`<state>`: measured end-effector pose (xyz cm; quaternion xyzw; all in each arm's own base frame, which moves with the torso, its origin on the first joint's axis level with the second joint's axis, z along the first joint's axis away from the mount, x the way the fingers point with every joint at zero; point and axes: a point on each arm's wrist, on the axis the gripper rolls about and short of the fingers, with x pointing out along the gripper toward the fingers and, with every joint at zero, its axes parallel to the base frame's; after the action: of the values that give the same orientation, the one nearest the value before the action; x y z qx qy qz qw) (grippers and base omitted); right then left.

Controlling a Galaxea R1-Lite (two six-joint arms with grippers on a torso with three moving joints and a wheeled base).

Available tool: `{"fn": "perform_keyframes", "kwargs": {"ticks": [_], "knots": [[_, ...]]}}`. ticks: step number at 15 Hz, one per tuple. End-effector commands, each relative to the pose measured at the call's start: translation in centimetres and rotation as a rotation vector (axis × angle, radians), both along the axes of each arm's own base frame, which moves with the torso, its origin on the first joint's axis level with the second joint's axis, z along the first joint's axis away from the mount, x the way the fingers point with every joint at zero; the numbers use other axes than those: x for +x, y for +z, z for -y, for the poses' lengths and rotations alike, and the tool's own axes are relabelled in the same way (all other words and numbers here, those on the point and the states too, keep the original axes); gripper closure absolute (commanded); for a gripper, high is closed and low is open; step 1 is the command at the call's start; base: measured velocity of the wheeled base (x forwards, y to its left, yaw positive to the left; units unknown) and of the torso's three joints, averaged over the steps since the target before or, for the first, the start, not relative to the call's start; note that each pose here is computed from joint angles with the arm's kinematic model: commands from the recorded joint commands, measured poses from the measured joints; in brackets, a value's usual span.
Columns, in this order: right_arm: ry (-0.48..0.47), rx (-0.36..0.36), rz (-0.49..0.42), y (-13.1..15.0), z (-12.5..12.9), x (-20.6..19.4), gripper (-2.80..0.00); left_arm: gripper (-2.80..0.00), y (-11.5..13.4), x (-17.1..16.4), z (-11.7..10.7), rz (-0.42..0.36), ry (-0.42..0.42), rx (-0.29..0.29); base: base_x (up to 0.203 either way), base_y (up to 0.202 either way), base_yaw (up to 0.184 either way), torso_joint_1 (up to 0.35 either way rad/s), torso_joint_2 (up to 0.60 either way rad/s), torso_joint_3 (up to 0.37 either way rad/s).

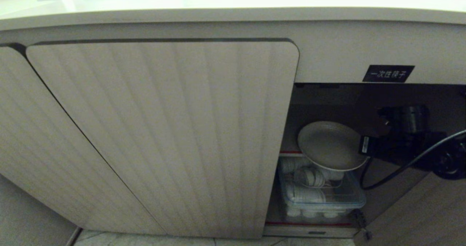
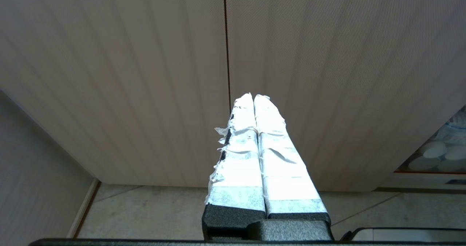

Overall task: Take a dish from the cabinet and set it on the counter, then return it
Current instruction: Take the plate from the cabinet

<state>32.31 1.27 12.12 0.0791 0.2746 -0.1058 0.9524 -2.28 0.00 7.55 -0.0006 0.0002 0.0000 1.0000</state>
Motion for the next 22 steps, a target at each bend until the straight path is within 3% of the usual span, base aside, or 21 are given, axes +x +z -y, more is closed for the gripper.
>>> {"fn": "perform_keyframes", "kwargs": {"ticks": [1, 9, 22], "knots": [[0.005, 0.005, 0.018, 0.4, -0.3, -0.7, 0.00, 0.00, 0.0, 0.0, 0.0, 0.000, 0.000, 0.000, 0.000, 0.000, 0.000, 0.000, 0.00, 0.000], [0.001, 0.011, 0.025, 1.1, -0.1, -3.6, 0.00, 0.00, 0.0, 0.0, 0.0, 0.000, 0.000, 0.000, 0.000, 0.000, 0.000, 0.000, 0.00, 0.000], [0.016, 0.103, 0.015, 1.0, -1.8, -9.1, 0.00, 0.00, 0.0, 0.0, 0.0, 0.000, 0.000, 0.000, 0.000, 0.000, 0.000, 0.000, 0.00, 0.000]]}}
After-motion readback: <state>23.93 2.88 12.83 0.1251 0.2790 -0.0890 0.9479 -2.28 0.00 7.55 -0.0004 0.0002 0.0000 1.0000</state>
